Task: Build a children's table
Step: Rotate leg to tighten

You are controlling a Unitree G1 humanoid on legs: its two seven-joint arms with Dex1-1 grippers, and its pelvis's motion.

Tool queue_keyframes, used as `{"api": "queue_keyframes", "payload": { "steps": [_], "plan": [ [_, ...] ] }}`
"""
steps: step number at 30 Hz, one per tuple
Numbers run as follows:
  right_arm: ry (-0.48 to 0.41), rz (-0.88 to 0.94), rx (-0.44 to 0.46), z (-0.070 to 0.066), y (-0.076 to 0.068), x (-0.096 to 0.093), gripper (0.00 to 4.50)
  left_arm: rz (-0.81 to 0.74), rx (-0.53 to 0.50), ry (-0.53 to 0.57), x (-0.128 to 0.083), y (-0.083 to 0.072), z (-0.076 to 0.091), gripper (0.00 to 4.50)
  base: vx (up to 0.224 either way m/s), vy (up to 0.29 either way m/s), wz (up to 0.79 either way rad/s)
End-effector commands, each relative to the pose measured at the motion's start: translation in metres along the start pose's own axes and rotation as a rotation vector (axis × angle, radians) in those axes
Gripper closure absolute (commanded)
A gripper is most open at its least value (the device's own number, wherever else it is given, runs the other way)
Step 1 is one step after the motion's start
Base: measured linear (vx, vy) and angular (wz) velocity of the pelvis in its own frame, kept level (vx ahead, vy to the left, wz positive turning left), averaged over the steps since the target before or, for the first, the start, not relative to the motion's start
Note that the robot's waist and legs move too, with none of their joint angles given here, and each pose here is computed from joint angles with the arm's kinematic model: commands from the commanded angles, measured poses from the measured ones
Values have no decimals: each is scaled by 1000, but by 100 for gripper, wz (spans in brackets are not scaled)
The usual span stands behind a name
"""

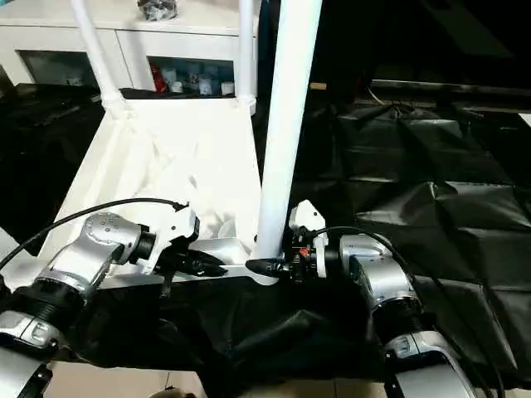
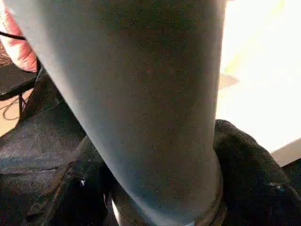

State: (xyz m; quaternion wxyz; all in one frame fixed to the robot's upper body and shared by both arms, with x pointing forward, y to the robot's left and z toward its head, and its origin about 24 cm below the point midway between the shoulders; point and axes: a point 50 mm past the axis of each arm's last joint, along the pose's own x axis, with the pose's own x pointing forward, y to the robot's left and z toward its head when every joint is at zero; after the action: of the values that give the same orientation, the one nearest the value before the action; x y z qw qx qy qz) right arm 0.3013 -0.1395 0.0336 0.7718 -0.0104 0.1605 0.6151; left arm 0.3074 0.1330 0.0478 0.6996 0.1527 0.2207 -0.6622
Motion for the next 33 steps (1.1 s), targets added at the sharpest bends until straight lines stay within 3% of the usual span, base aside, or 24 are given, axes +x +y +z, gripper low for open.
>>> {"api": "queue_keyframes", "payload": {
  "steps": [1, 8, 10, 14, 16, 17, 18, 23, 24, 33],
  "plan": [
    [-4, 32, 18, -3, 6, 6, 180, -2, 19, -48, 5, 2, 10, 450, 0, 0, 0],
    [14, -283, 97, -12, -10, 19, 181, 220, -34, -67, 19, 16, 17, 450, 0, 0, 0],
    [16, -462, 138, -14, -19, 27, 181, 340, -49, -44, 28, 22, 21, 450, 0, 0, 0],
    [33, -564, 196, -16, -19, 44, 182, 388, -96, -80, 42, 22, 32, 450, 0, 0, 0],
    [11, -537, 184, -14, -13, 55, 182, 374, -100, -92, 49, 19, 35, 450, 0, 0, 0],
    [6, -531, 183, -13, -12, 57, 126, 372, -100, -94, 50, 19, 36, 450, 0, 0, 0],
    [-21, -508, 179, -11, -10, 60, 126, 354, -93, -107, 53, 17, 38, 450, 0, 0, 0],
    [-35, -502, 167, -9, -12, 56, 83, 318, -89, -106, 52, 14, 37, 450, 0, 0, 0],
    [-36, -493, 133, -6, -14, 51, 68, 293, -74, -107, 50, 13, 36, 450, 0, 0, 0],
    [-26, -196, -14, 2, -9, 12, 68, 107, 11, -101, 25, 4, 27, 450, 0, 0, 0]
  ]
}}
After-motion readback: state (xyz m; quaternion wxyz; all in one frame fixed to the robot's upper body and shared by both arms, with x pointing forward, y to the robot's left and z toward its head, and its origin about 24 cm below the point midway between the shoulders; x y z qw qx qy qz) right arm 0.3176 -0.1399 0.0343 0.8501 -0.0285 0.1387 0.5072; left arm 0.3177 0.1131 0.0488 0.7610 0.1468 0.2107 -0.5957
